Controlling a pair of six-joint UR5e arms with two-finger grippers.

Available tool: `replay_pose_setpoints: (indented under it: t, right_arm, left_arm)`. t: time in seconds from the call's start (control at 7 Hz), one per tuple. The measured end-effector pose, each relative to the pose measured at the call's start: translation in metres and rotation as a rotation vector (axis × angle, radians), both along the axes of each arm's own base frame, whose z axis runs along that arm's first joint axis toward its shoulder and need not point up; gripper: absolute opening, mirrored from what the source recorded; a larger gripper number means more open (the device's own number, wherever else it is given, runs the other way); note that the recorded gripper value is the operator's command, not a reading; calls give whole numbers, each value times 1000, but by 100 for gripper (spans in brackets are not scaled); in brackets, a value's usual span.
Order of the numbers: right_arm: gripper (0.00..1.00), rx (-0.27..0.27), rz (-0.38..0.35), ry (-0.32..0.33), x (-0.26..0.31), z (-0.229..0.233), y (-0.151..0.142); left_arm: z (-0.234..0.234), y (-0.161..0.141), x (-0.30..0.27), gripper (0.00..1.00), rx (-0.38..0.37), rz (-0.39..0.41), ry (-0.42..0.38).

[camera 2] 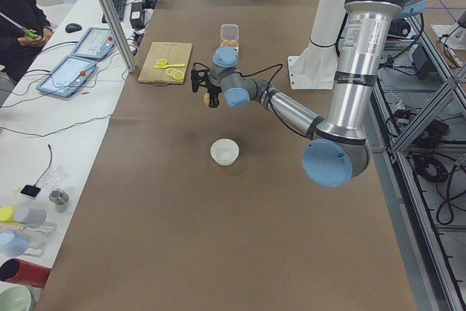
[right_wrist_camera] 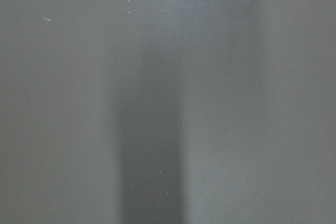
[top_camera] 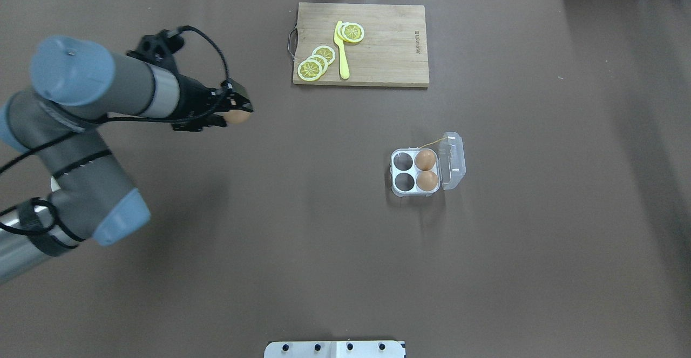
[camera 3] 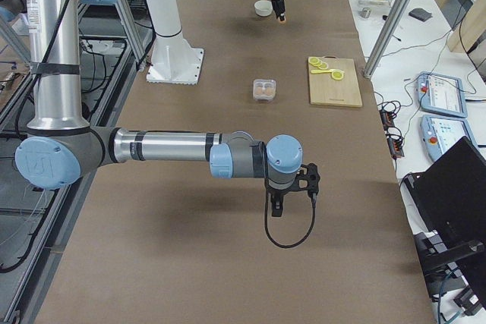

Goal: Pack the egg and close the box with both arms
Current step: 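Carry the egg with the left gripper over the clear egg box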

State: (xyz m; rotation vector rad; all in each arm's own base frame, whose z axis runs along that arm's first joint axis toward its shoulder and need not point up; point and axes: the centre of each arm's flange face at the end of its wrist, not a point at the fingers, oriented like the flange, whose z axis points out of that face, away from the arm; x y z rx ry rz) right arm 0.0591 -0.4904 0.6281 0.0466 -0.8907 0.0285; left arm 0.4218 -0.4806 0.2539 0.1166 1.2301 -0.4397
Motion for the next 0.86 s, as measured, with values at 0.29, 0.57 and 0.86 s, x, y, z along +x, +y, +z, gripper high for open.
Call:
replay_pose_setpoints:
  t: [0.29,0.57,0.86]
  right_arm:
    - [100,-3,-1,-30,-2,-2,0]
    - [100,-5,-2,-84,-5,-7,0]
    - [100,11,-4,-106,-7,-15,0]
  left_arm:
    - [-60,35,100,38,7,-67,45]
    - [-121,67,180,38,25,-133,78]
    - [-161,84,230,38,28,-168,87]
